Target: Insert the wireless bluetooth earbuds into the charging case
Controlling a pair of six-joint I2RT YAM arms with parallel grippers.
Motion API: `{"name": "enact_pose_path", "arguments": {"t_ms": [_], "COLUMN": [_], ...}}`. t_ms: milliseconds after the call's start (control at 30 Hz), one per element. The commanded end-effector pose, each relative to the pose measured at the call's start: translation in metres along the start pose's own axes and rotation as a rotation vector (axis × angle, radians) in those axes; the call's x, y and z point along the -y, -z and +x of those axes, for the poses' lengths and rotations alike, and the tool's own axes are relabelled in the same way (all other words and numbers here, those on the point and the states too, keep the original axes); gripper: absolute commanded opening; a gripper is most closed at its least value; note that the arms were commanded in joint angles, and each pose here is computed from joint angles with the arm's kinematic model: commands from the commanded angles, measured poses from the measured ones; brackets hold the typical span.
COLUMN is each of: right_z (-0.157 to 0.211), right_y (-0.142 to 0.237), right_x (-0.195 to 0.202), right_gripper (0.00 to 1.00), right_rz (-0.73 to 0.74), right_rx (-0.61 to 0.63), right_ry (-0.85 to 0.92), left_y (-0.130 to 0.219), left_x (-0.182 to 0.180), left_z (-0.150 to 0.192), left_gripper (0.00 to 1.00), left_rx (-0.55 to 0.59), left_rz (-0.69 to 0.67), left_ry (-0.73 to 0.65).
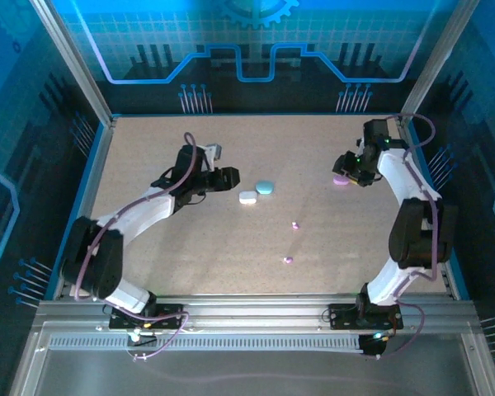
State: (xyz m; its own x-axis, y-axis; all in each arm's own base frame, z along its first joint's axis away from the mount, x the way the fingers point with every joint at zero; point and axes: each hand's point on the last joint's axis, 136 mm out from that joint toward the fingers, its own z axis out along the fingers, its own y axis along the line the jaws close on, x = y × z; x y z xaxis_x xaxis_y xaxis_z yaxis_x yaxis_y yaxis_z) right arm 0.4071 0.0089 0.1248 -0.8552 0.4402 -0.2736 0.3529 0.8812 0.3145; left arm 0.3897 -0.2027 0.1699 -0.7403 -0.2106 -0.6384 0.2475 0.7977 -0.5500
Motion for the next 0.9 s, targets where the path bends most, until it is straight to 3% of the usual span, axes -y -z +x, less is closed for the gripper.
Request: {"name": "enact_pose_path", "arguments": {"t_ms": [0,233,533,867], "right_z": [-0.042,-0.074,-0.085,-0.054], "right_y": [-0.005,-0.05,-0.09,-0.119], "right_x": [0.011,0.005,0.003,0.006], "right_gripper": [0.56,0.56,0.56,0.56], "right_rz": [0.043,-0.013,-0.034,-0.084], "right_rx": [0.062,-0.036,-0.135,-0.284], "right_ry": [0.017,0.005,0.024,-0.013], "left_y": [0.023,0.051,0.053,0.053], "left_x": [0.014,0.033,0.051,0.059], "left_z": [-0.008,-0.024,-0.021,-0.022], "left_gripper": [0.59,0.69,0.83,0.87], "left_rx": [0.066,0.19,0.197,0.191], "left_rz": [0.043,0.097,0.211,0.249], "left_ry": [-0.09,-0.186,-0.222,-0.228]}}
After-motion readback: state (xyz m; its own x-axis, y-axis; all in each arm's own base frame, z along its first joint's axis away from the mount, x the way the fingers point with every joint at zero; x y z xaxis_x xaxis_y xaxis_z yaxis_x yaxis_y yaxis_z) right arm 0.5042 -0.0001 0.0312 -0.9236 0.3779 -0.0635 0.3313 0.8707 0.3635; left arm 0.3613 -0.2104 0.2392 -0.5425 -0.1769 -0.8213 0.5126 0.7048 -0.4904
